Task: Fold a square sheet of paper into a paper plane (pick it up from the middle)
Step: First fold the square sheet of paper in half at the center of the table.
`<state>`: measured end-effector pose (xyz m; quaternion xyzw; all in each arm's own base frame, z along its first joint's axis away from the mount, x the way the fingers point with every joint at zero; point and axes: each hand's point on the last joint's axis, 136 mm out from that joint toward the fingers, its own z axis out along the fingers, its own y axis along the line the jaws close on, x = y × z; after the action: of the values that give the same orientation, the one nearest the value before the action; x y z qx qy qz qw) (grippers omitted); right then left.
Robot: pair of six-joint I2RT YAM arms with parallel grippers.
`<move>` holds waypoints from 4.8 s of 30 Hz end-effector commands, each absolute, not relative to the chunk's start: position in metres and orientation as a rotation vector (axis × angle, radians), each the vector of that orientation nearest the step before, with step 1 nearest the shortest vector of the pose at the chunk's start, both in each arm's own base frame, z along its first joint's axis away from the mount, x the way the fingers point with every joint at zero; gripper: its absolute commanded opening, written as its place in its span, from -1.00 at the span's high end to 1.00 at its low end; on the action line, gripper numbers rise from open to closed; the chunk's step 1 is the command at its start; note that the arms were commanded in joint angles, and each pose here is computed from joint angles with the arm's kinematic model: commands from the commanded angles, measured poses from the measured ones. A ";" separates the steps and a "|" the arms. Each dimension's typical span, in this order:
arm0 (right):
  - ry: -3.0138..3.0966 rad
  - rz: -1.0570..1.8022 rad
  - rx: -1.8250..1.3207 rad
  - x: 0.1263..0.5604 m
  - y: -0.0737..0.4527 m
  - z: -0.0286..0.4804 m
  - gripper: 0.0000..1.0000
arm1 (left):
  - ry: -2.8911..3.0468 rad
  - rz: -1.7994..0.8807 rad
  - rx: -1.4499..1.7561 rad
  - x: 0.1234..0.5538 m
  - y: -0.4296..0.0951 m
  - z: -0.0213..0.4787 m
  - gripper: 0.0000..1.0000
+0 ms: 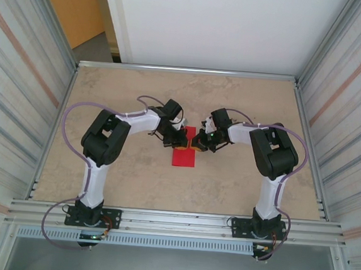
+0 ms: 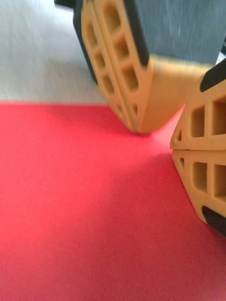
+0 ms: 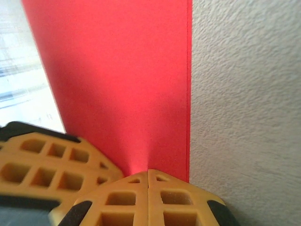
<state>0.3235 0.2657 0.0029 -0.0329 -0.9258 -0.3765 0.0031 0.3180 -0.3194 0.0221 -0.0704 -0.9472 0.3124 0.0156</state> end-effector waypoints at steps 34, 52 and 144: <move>-2.812 -0.334 -0.333 0.239 0.171 -0.106 1.00 | -2.951 1.208 -0.190 0.350 -0.297 0.025 0.97; -2.816 -0.315 -0.324 0.235 0.167 -0.107 1.00 | -3.031 1.404 -0.186 0.366 -0.291 0.075 0.98; -2.808 -0.266 -0.331 0.225 0.152 -0.121 1.00 | -2.902 1.114 0.072 0.290 -0.281 0.010 1.00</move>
<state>0.3231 0.2623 0.0001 -0.0288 -0.9247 -0.3795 0.0071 0.2927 -0.2950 0.0259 0.0035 -0.9263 0.3768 0.0095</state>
